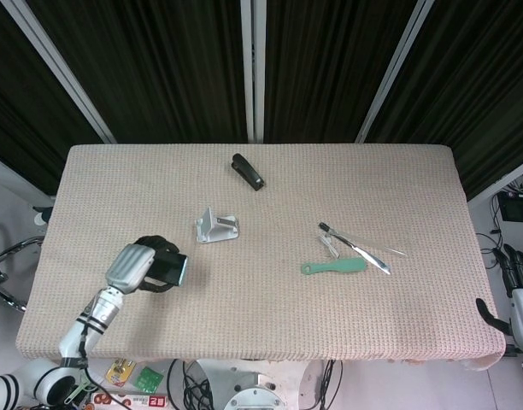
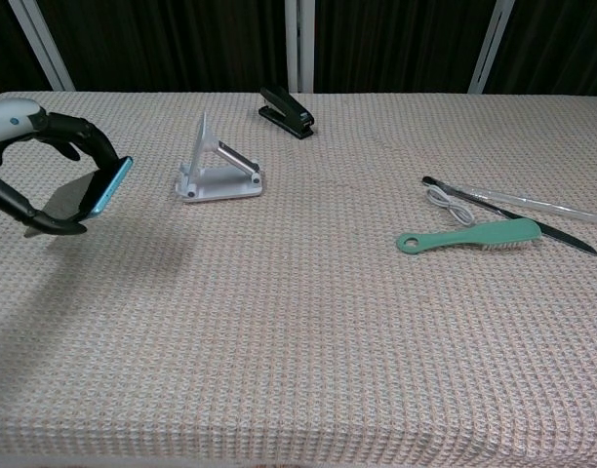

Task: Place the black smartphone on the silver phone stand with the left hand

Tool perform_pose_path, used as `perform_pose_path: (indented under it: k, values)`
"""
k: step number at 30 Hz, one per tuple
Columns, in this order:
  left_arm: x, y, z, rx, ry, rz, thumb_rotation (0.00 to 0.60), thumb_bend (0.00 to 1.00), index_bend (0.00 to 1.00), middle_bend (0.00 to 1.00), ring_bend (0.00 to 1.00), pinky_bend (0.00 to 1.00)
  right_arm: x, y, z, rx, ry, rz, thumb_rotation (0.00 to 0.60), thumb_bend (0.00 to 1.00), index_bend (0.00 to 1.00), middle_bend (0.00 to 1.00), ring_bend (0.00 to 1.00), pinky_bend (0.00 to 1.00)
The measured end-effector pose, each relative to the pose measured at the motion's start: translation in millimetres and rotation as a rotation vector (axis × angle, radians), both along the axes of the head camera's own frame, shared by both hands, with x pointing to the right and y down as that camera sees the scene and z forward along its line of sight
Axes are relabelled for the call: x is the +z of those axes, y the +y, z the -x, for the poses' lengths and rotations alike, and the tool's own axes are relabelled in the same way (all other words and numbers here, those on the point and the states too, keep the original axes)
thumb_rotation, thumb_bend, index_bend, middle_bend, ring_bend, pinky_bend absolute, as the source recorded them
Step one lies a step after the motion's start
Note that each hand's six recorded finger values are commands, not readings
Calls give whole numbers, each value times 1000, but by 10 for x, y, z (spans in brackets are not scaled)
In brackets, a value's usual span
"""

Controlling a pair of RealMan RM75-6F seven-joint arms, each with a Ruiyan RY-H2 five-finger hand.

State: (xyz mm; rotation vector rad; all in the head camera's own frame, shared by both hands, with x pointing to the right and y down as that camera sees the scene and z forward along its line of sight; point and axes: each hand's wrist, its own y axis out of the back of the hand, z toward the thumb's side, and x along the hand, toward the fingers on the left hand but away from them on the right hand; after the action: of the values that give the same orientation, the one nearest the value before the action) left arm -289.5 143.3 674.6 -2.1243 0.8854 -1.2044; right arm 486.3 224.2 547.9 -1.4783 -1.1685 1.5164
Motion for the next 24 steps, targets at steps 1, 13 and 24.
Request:
perform_pose_path:
  k: [1, 13, 24]
  values:
    - [-20, -30, 40, -40, 23, 8, 600, 315, 485, 583, 217, 232, 1, -2, 7, -2, -1, 0, 600, 216, 0, 0, 0, 0]
    - [-2, -366, -22, -418, 256, 81, 600, 316, 485, 590, 220, 223, 19, -28, 91, -24, -18, 2, 600, 216, 0, 0, 0, 0]
    - [7, -753, -475, -585, 422, 111, 600, 320, 501, 591, 221, 220, -127, -27, 47, -14, -17, -31, 600, 216, 0, 0, 0, 0]
